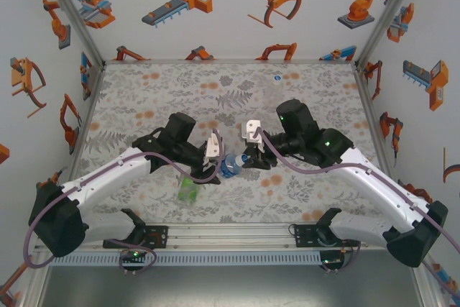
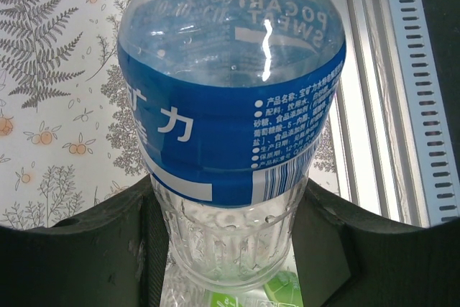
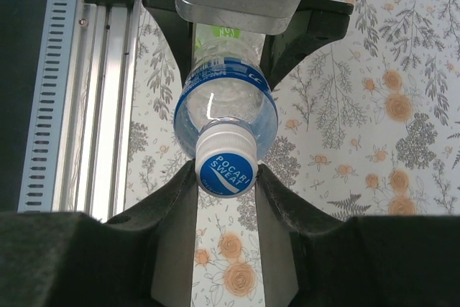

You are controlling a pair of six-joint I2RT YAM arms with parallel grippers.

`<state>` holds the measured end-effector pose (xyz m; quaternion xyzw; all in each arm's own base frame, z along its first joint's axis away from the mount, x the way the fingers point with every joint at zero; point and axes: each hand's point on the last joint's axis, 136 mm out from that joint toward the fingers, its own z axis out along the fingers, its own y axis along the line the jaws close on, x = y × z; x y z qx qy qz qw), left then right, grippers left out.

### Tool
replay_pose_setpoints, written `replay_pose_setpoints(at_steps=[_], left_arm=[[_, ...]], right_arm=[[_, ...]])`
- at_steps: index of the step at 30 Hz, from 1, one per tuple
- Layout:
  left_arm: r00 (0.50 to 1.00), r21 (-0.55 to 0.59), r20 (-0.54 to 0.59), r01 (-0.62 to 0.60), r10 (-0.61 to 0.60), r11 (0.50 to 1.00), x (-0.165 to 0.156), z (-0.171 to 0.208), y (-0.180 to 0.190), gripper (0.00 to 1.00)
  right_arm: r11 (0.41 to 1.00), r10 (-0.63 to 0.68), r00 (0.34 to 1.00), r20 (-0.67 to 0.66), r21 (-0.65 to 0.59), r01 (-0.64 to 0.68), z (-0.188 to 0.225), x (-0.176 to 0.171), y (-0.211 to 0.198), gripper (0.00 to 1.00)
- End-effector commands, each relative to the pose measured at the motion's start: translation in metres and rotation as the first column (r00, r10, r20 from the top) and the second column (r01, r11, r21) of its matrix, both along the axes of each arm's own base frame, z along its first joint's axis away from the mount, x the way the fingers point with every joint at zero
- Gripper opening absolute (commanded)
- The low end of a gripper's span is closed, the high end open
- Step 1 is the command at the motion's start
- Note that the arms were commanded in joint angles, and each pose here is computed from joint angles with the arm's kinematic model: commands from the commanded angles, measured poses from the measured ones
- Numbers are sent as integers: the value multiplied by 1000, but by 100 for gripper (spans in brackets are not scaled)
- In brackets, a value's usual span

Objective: Screw on the bottle caps

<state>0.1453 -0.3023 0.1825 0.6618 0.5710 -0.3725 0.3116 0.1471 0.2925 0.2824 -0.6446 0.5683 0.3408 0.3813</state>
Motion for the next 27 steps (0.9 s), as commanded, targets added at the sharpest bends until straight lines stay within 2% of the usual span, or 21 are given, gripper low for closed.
replay_pose_setpoints(at_steps=[1, 4, 6, 8, 10, 12, 14, 17, 18, 19, 21, 24, 27], left_arm=[[999, -22, 32, 18, -17, 1000, 0, 13, -2, 0], [999, -7, 35, 0, 0, 1000, 5, 9, -4, 0], [999, 1, 39, -10, 10, 1000, 8, 7, -5, 0], [999, 14, 44, -26, 25, 1000, 12, 4, -5, 0], [998, 17, 50, -43, 42, 999, 16, 2, -6, 0], [997, 13, 51, -50, 50, 999, 18, 1, -8, 0], [997, 7, 52, -56, 55, 998, 20, 2, -9, 0], [997, 4, 53, -63, 63, 998, 21, 1, -10, 0], [996, 1, 56, -65, 65, 998, 22, 1, -11, 0], [996, -3, 57, -64, 64, 998, 22, 2, -12, 0], [996, -9, 57, -68, 68, 998, 23, 2, -13, 0], [996, -22, 52, -77, 78, 997, 25, 6, -14, 0], [996, -52, 40, -82, 84, 995, 23, 12, -17, 0]], right_arm=[[998, 1, 1000, -18, 57, 0, 19, 1, 8, 16], [991, -116, 982, -153, 43, 123, 14, 11, 10, 1], [955, -273, 914, -300, 29, 295, 12, 28, 11, 0], [878, -415, 765, -493, 3, 479, 11, 45, 10, 0], [815, -460, 614, -641, -31, 578, 7, 52, 11, 0], [728, -497, 414, -763, -107, 677, -1, 62, 9, 0], [637, -516, 184, -837, -231, 735, -16, 68, 4, 0], [536, -537, -59, -841, -395, 746, -35, 71, -3, 0], [515, -547, -90, -832, -419, 748, -39, 71, -5, 0], [501, -562, -93, -822, -427, 753, -39, 72, -7, 0], [468, -601, -70, -796, -422, 776, -38, 76, -14, 0], [462, -624, 19, -781, -349, 815, -25, 82, -20, 0], [503, -632, 176, -755, -226, 834, -5, 83, -24, 39]])
